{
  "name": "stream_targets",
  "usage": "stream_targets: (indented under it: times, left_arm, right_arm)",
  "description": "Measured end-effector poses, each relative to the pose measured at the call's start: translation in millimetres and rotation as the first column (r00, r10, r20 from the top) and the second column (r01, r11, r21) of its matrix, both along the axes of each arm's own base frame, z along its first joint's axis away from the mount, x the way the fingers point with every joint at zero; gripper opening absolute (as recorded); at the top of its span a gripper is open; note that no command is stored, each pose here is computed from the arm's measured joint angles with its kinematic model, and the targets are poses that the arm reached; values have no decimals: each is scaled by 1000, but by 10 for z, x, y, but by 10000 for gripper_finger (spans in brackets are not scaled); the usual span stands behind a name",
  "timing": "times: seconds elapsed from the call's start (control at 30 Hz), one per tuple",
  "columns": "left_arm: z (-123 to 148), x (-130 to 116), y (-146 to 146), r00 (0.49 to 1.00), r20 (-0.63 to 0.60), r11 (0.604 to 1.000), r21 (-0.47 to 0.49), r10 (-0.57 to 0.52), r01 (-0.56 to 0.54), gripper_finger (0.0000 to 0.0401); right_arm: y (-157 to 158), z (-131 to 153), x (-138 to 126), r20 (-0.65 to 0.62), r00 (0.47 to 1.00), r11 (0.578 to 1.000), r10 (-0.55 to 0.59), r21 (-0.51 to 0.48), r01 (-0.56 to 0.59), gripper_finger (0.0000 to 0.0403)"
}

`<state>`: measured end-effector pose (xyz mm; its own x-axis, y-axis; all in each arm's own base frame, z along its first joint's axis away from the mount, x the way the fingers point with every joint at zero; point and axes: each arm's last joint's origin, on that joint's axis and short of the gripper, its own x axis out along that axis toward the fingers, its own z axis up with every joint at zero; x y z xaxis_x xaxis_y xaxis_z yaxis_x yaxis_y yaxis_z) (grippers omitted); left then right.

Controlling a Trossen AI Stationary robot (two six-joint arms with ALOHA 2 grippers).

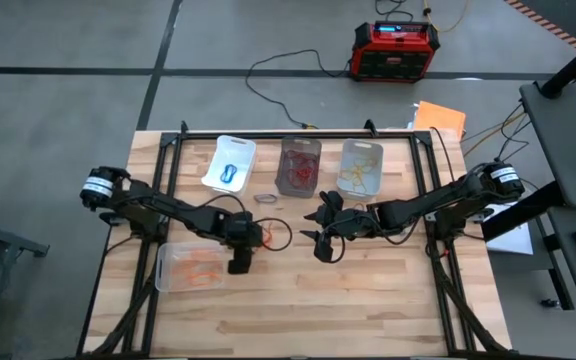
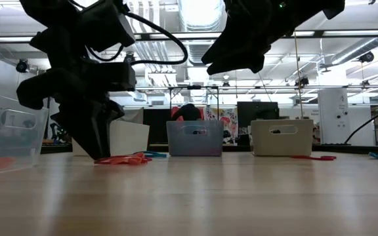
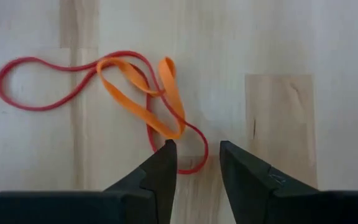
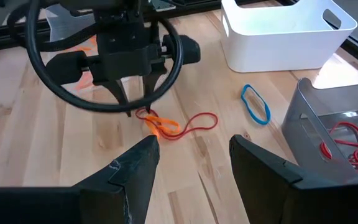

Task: Sort rubber bands into baskets
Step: Put the red rubber band into the black bin

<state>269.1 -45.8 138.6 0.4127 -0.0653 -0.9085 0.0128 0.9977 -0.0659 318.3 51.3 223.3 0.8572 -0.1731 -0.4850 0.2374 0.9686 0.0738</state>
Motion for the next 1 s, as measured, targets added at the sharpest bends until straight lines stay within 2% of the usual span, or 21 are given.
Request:
stream_targets:
  times: [0.27,0.37,0.47,0.63,0.83,1.0]
  left_arm:
    - [-97,45,-14,999,-13,999,-15,-30,29,92]
    - [-90,42,-8,1000,-11,1000,3,-24,24,63]
    - [-89,40,-4,1000,-11,1000,10,-26,26,14]
    - [-52,35,-8,999,-3,998,22,-53,53,2]
    - [256,96,-16,987,92,990,65,-132,126,0]
    - [664,207,-27,951,243,978,132,-191,163,0]
  right_arm:
    - [0,0,0,0,1000,1000,0,0,0,192]
    - [0,-1,0,-1,1000,1000,0,0,0,192]
    - [0,-1,0,-1,1000,1000,0,0,0,192]
    - [0,-1,-1,-1,1000,1000,0,-1,0,192]
    - [0,-1,0,-1,1000,1000,0,0,0,192]
    - [0,0,0,0,1000,1000,0,0,0,192]
